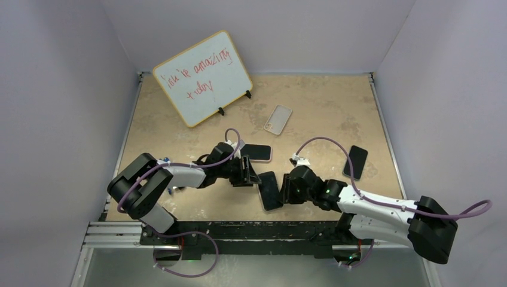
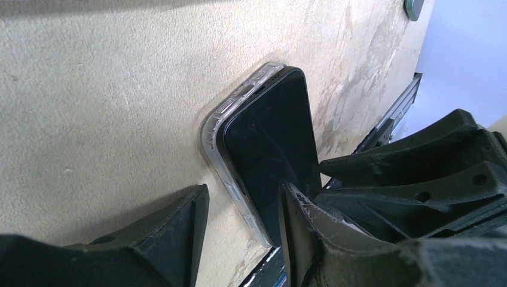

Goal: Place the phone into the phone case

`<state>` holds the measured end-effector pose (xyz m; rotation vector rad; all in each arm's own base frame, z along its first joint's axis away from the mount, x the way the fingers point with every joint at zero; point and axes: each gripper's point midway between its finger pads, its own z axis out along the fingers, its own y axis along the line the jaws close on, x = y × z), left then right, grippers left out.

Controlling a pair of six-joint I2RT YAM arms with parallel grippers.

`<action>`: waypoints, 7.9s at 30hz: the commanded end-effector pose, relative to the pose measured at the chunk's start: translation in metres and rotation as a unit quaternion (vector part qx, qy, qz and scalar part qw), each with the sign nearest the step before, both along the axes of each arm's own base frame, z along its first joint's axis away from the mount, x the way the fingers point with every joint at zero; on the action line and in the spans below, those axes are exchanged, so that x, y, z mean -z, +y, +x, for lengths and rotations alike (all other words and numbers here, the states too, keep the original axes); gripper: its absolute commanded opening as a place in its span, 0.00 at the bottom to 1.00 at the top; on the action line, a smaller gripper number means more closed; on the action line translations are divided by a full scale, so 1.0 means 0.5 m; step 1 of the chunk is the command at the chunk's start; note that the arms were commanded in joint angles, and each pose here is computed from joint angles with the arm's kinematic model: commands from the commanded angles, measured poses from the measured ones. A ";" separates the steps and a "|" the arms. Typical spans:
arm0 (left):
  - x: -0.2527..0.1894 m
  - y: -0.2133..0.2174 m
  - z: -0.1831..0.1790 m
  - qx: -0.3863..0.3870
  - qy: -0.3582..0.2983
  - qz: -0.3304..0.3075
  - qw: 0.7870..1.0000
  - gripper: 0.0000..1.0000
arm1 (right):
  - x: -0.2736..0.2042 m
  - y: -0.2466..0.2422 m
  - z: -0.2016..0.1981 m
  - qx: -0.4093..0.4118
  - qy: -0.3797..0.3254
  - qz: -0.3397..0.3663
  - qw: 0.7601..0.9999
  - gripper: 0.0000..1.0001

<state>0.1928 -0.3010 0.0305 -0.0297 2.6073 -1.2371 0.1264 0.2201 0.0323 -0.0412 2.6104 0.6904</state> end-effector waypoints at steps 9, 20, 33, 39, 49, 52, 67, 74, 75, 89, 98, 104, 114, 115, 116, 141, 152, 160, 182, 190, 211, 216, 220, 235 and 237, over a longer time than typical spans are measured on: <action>0.001 0.005 -0.005 -0.009 -0.002 -0.001 1.000 0.48 | -0.041 -0.021 0.042 -0.013 -0.052 -0.053 0.997 0.35; 0.009 -0.022 -0.029 0.020 0.012 -0.017 1.000 0.47 | -0.017 0.026 0.049 -0.040 -0.021 0.006 0.999 0.24; 0.002 -0.013 -0.034 0.021 -0.009 0.008 1.000 0.36 | 0.008 0.067 0.016 -0.060 0.032 0.058 0.996 0.05; -0.003 -0.007 -0.037 0.020 -0.008 0.017 1.000 0.33 | -0.033 0.035 0.044 -0.016 -0.010 0.040 0.999 0.18; -0.052 -0.012 -0.028 0.011 -0.045 0.043 0.998 0.35 | -0.025 0.012 0.053 0.003 -0.014 0.027 1.000 0.39; -0.050 -0.013 -0.031 0.011 -0.044 0.048 0.998 0.33 | -0.020 0.015 0.054 0.002 -0.013 0.032 0.999 0.42; -0.024 -0.050 -0.056 0.030 -0.029 0.071 0.997 0.17 | 0.017 0.036 0.035 -0.016 0.022 0.072 0.997 0.41; -0.014 -0.065 -0.079 0.023 0.007 0.050 0.998 0.12 | 0.010 0.050 0.032 -0.014 0.026 0.099 0.995 0.38; -0.010 -0.064 -0.083 0.023 0.014 0.051 0.998 0.12 | 0.010 0.049 0.031 -0.010 0.028 0.102 0.994 0.38; -0.002 -0.034 -0.111 0.015 0.038 0.067 0.997 0.21 | 0.020 0.028 0.027 0.009 0.025 0.095 0.995 0.38; 0.012 -0.056 -0.132 0.026 0.050 0.048 0.997 0.00 | -0.002 0.077 0.010 0.008 0.053 0.198 0.979 0.37; 0.013 -0.040 -0.136 0.020 0.050 0.060 0.997 0.06 | -0.016 0.086 0.013 0.018 0.048 0.233 0.971 0.37; 0.012 0.007 -0.094 -0.019 0.019 0.081 0.996 0.22 | 0.006 0.060 0.021 0.023 0.028 0.187 0.982 0.38; 0.009 0.004 -0.094 -0.019 0.017 0.068 0.997 0.22 | 0.010 0.058 0.022 0.023 0.028 0.182 0.983 0.38; 0.008 0.003 -0.093 -0.019 0.014 0.063 0.998 0.23 | 0.015 0.056 0.023 0.026 0.029 0.177 0.983 0.38; 0.070 0.090 -0.123 -0.025 0.043 0.090 0.995 0.00 | -0.164 0.145 0.018 -0.052 -0.024 0.387 0.920 0.40; 0.067 0.085 -0.120 -0.023 0.042 0.087 0.995 0.00 | -0.116 0.147 0.020 -0.051 -0.007 0.353 0.934 0.41; 0.066 0.087 -0.118 -0.018 0.036 0.095 0.995 0.00 | -0.124 0.173 0.002 -0.078 0.032 0.395 0.915 0.41; -0.206 0.088 -0.043 0.002 -0.122 -0.024 0.992 0.87 | -0.159 0.170 0.024 -0.075 0.007 0.414 0.907 0.00; -0.354 0.088 -0.059 0.024 -0.175 -0.184 0.967 0.88 | -0.292 0.170 0.038 -0.099 -0.077 0.456 0.881 0.00; -0.453 0.071 -0.100 0.086 -0.244 -0.311 0.914 0.89 | -0.474 0.128 -0.006 -0.126 -0.151 0.571 0.797 0.00; -0.469 0.073 -0.103 0.084 -0.255 -0.330 0.905 0.89 | -0.494 0.126 -0.023 -0.145 -0.143 0.595 0.777 0.00; -0.486 0.073 -0.104 0.083 -0.265 -0.342 0.898 0.89 | -0.490 0.136 -0.027 -0.157 -0.128 0.593 0.779 0.00; -0.535 0.096 -0.113 0.044 -0.285 -0.420 0.861 0.63 | -0.481 0.162 -0.051 -0.184 -0.063 0.633 0.749 0.00; -0.537 0.101 -0.114 0.035 -0.281 -0.430 0.857 0.54 | -0.477 0.172 -0.051 -0.187 -0.054 0.632 0.750 0.00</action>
